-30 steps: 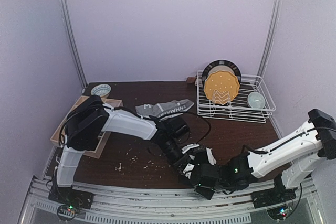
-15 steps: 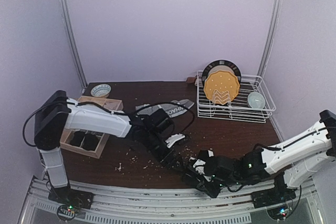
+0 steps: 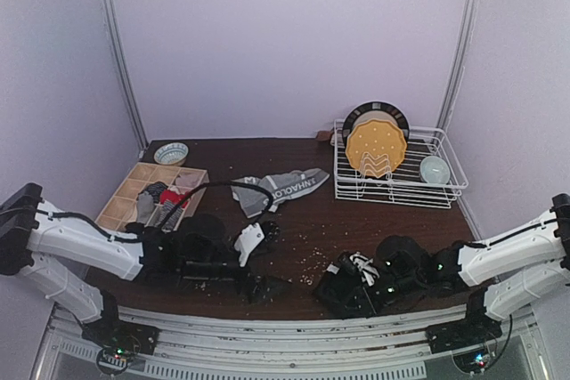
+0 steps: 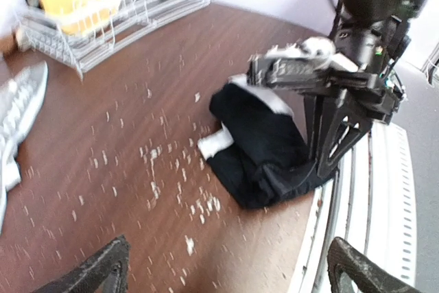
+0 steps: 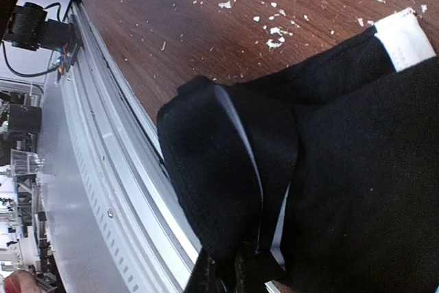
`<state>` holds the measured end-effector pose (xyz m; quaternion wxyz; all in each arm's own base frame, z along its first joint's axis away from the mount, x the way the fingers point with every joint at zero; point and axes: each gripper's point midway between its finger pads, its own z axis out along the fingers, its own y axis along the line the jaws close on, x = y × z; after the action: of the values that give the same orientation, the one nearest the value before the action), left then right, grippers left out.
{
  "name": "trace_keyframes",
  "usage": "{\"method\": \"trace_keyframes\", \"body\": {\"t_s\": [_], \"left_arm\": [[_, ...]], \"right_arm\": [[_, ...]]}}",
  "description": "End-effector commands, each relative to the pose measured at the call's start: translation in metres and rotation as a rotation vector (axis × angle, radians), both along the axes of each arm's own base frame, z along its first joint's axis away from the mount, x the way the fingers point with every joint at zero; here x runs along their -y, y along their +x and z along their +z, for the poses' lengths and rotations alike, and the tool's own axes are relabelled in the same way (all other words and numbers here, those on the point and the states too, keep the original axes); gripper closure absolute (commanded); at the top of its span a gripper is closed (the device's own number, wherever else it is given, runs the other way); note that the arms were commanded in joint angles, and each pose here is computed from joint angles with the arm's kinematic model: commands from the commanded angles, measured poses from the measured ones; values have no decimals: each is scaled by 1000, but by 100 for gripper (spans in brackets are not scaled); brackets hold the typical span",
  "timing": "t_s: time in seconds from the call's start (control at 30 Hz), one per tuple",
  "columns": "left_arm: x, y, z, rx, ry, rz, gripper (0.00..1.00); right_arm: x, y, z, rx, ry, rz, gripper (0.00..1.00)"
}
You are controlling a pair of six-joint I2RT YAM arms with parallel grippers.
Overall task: Roll the underwear
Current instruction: Roll the underwear at the center of the board.
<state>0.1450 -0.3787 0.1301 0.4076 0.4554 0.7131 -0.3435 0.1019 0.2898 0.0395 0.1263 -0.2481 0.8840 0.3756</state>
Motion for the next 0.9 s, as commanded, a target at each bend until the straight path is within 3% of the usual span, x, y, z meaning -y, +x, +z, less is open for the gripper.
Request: {"method": "trace_keyframes", "body": {"t_s": [0.0, 0.07, 0.2, 0.27, 0.73, 0.87], "left_arm": [[28, -9, 42, 225, -185, -165, 2], [40, -17, 29, 232, -139, -251, 3], [66, -24, -8, 196, -25, -383, 18], [74, -28, -24, 162, 10, -430, 21], [103, -35, -77, 76, 136, -582, 33], [106, -36, -81, 63, 144, -606, 43]], "right_arm": [[9, -7, -6, -143, 50, -26, 100], [13, -6, -9, -170, 57, -41, 100], [18, -6, -14, -226, 88, -71, 100], [20, -6, -16, -240, 90, -78, 100], [24, -6, -28, -289, 88, -80, 100], [23, -6, -28, -295, 90, -79, 100]]}}
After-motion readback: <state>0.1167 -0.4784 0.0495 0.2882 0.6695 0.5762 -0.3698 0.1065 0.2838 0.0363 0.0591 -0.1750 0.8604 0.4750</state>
